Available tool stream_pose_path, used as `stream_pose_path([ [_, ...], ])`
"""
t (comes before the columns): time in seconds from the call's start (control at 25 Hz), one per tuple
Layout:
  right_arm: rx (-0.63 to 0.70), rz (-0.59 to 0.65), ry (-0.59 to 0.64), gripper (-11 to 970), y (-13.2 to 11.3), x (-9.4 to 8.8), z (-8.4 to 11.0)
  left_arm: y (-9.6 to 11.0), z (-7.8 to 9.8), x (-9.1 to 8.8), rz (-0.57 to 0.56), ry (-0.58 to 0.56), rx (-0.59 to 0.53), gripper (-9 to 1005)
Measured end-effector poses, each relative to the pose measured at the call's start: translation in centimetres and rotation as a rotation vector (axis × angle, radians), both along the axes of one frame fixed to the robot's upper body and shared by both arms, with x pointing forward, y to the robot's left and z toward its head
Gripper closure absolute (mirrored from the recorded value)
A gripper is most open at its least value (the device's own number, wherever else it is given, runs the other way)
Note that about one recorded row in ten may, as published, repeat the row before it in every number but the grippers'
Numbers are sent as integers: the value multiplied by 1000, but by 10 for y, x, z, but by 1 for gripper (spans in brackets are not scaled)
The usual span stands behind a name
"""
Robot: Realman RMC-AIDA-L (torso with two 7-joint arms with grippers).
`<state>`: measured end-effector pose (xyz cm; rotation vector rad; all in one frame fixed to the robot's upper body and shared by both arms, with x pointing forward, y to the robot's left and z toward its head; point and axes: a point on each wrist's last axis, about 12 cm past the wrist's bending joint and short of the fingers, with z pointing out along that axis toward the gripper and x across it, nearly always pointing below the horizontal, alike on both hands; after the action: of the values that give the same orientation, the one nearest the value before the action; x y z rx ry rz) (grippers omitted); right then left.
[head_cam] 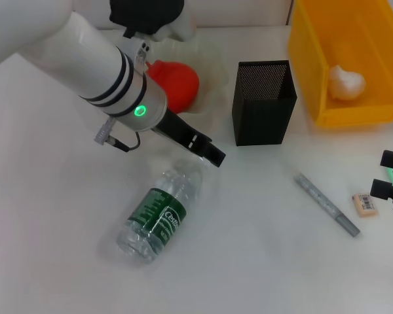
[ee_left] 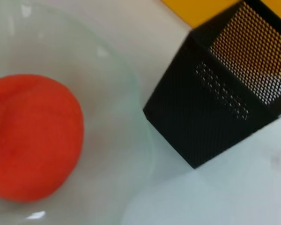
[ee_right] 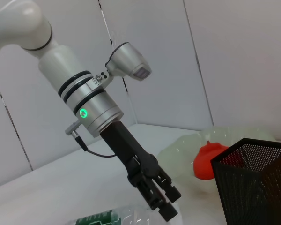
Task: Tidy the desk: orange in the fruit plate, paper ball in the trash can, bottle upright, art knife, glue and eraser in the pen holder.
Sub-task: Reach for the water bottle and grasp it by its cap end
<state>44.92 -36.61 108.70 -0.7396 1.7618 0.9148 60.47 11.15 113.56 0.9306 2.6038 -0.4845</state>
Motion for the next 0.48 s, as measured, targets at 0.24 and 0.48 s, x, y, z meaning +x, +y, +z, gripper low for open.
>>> stream_pose_path([
  [0.24, -1, -5, 0, 282, 1, 2, -1, -10, -6, -7, -47, -17, 36, 183],
  [0.48, -2, -3, -5, 282, 2, 2, -1, -12, -8, -7, -47, -38, 39, 184],
])
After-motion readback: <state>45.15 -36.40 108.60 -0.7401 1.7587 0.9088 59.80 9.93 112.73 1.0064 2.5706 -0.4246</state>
